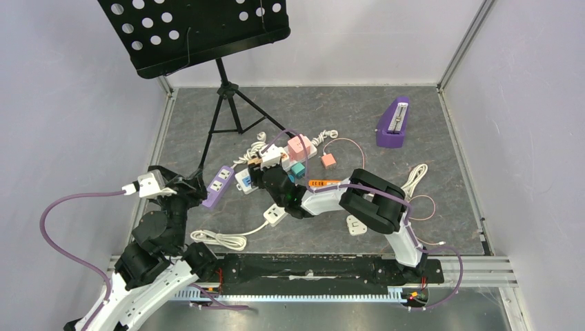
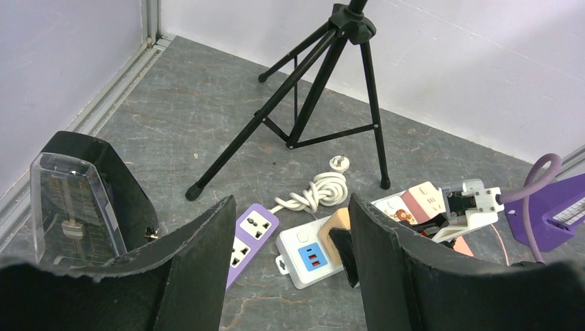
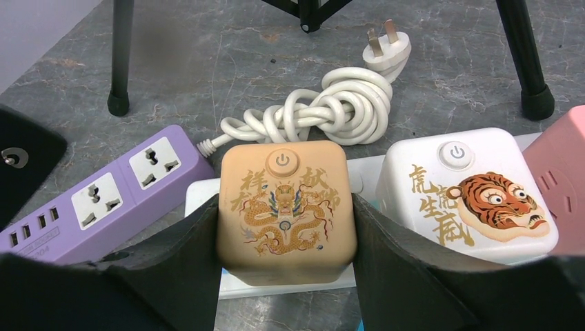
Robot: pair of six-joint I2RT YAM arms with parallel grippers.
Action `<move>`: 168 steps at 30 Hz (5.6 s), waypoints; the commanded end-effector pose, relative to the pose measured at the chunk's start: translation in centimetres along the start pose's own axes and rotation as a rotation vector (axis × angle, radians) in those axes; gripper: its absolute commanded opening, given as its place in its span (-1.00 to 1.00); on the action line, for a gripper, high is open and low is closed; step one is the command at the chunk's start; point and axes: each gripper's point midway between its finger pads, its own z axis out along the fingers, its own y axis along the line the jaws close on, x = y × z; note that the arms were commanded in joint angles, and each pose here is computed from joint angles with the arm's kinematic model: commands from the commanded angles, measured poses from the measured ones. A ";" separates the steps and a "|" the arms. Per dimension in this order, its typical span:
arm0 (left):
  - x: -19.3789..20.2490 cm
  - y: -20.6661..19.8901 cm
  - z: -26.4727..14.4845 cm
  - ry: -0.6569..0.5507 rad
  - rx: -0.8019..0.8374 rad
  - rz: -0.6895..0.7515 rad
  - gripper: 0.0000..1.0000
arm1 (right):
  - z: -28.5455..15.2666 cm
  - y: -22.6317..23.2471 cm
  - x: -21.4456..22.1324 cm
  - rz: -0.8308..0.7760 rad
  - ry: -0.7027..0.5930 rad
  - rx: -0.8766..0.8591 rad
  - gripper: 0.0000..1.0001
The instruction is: Insert the plug
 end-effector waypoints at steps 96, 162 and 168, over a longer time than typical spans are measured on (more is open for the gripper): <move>-0.1 0.5 0.2 -0.001 -0.046 -0.016 0.34 | -4.2 -5.2 14.3 -0.259 0.767 0.068 -0.71; 11.2 -12.4 0.2 0.496 0.410 0.006 0.63 | -11.5 -22.5 -3.4 0.015 0.425 0.310 0.57; 11.2 -12.4 0.2 0.500 0.401 -0.011 0.63 | -6.5 -23.2 -2.4 -0.022 0.438 0.307 0.49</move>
